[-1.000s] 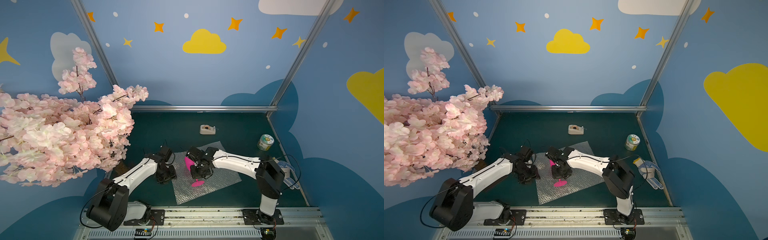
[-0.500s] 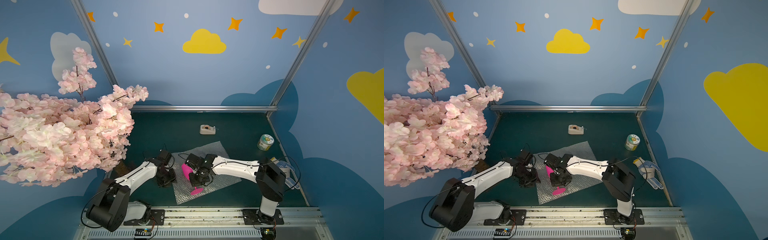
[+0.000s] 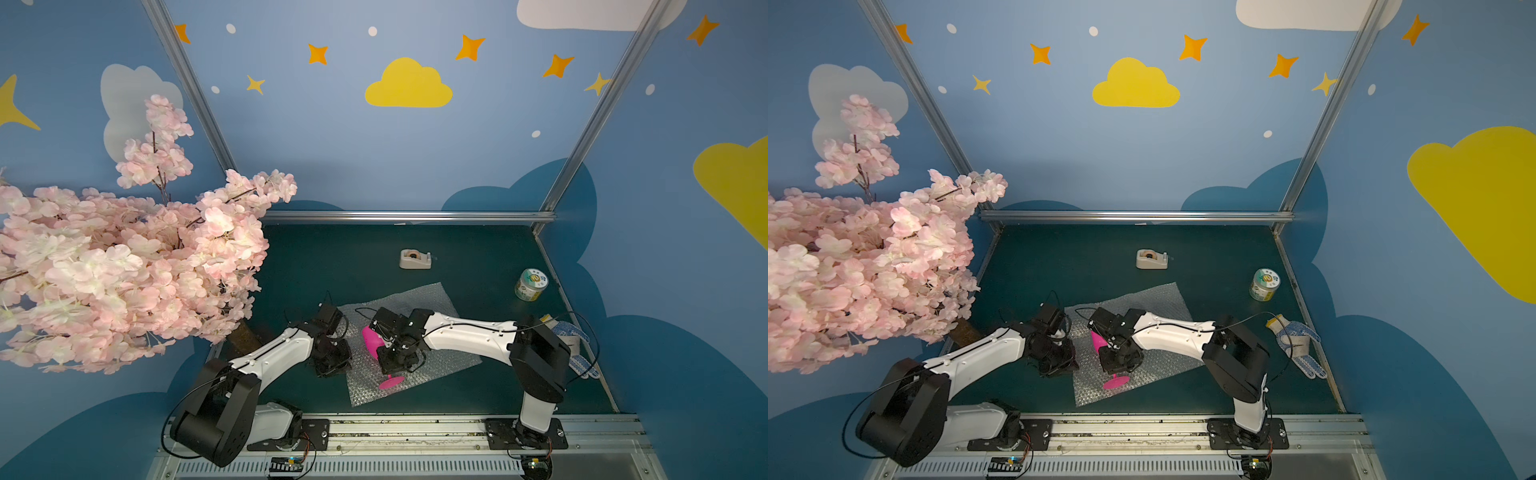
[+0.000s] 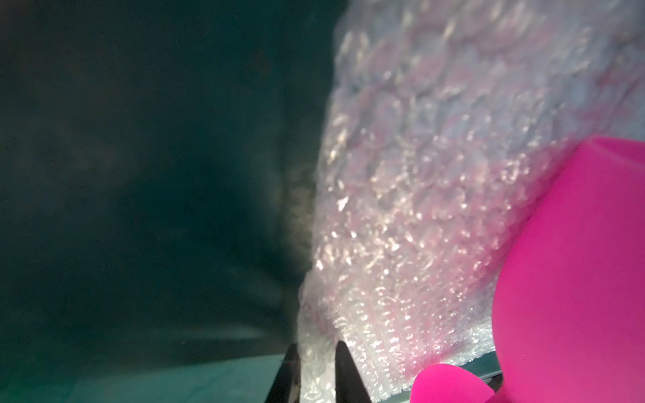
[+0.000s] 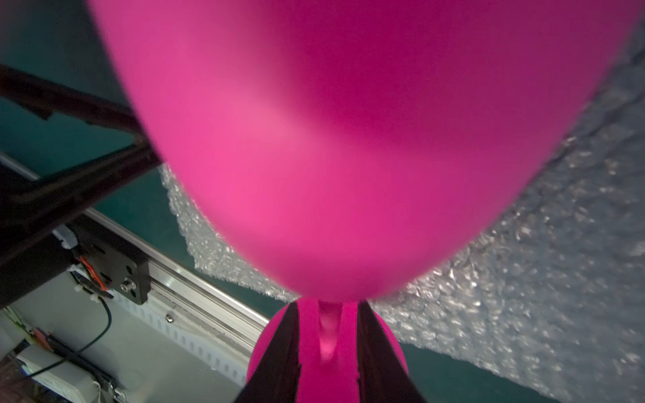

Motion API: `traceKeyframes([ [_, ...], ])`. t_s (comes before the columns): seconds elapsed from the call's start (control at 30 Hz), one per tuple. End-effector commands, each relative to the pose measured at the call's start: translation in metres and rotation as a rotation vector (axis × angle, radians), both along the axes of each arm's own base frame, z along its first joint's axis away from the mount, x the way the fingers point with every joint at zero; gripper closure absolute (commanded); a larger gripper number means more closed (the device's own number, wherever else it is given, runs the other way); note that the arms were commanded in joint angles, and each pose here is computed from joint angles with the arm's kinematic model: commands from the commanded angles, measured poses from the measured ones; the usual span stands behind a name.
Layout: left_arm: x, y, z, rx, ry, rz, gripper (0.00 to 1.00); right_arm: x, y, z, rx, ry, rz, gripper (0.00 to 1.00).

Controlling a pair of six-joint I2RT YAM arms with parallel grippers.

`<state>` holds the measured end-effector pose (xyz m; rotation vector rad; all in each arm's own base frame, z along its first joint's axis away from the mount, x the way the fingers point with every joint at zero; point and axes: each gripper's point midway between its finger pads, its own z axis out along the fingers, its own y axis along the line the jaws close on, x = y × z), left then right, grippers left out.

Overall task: Wrap wine glasses in bubble wrap
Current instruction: Place the wine glass on the bubble wrap, then wrap the wine glass in bubble wrap.

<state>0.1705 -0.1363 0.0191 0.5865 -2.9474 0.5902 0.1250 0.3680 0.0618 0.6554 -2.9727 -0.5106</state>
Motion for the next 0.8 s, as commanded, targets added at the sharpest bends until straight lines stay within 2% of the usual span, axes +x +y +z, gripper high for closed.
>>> traceKeyframes([
  [0.0,0.009,-0.002,0.004,-0.006,-0.065,-0.026,0.83,0.006,-0.002,0.044,0.057,-0.037,0.036,0.66],
  [0.2,0.02,-0.005,0.025,-0.009,-0.125,-0.048,0.92,0.016,-0.023,0.067,0.065,-0.026,0.023,0.64],
  [0.37,0.028,-0.016,0.055,-0.028,-0.196,-0.074,0.96,0.042,-0.036,0.059,0.108,-0.017,-0.067,0.7],
  [0.53,0.034,-0.03,0.076,0.009,-0.253,-0.102,0.97,0.063,-0.029,0.057,0.189,-0.004,-0.099,0.72],
  [0.77,0.041,-0.069,0.098,0.031,-0.288,-0.208,0.97,0.069,-0.023,0.056,0.276,0.053,-0.155,0.73],
])
